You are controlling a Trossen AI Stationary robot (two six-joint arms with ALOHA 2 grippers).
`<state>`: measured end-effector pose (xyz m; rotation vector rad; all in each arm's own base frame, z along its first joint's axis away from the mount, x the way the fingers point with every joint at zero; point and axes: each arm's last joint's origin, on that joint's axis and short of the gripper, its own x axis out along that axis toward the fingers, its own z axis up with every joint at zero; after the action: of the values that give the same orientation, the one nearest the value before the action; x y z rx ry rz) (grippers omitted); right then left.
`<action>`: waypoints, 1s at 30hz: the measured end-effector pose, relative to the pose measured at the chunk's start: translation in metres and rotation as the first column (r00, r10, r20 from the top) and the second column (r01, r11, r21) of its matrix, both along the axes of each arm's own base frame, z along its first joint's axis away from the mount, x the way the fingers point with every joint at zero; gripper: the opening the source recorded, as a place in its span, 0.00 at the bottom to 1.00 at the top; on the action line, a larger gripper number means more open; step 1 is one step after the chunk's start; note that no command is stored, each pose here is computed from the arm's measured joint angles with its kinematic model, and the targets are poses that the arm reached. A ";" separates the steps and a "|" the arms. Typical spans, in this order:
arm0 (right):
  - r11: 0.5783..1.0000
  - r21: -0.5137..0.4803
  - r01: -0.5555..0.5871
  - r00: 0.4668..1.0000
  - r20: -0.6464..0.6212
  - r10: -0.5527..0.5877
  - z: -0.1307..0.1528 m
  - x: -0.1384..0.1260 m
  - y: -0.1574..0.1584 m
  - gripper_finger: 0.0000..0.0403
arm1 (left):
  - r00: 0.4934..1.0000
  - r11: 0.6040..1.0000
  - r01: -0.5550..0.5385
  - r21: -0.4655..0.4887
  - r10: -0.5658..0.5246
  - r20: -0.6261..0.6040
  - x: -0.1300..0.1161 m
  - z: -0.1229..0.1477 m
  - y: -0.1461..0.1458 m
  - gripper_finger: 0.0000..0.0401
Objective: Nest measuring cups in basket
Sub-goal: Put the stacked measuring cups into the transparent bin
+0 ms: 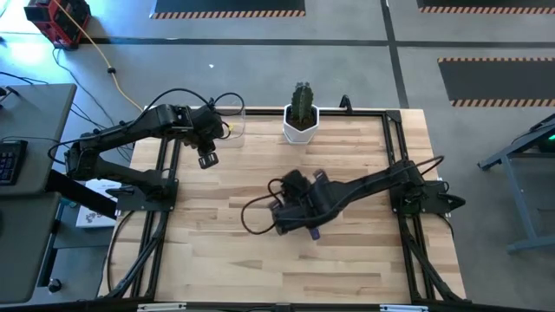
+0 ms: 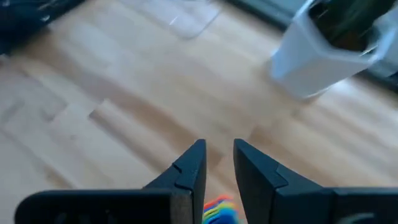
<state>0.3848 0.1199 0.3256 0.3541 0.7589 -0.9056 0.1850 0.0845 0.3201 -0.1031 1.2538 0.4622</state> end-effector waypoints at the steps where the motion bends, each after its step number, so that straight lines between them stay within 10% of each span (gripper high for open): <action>1: 1.000 -0.024 0.005 1.000 -0.010 -0.005 0.006 -0.003 -0.002 0.18 | 1.000 1.000 -0.001 0.000 0.001 0.000 0.000 0.000 0.000 0.24; 11: 0.998 -0.067 0.017 0.995 -0.095 -0.024 0.021 -0.020 -0.022 0.18 | 1.000 1.000 -0.001 0.000 0.001 0.001 0.000 0.000 0.000 0.24; 30: 0.916 0.237 0.324 0.943 -0.158 -0.292 -0.090 -0.092 -0.042 0.18 | 1.000 1.000 0.005 -0.002 -0.005 0.012 0.001 0.000 0.000 0.24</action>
<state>0.2933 0.0780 0.2356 0.6715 0.9531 -1.1343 0.1860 0.0846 0.3204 -0.1039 1.2429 0.4557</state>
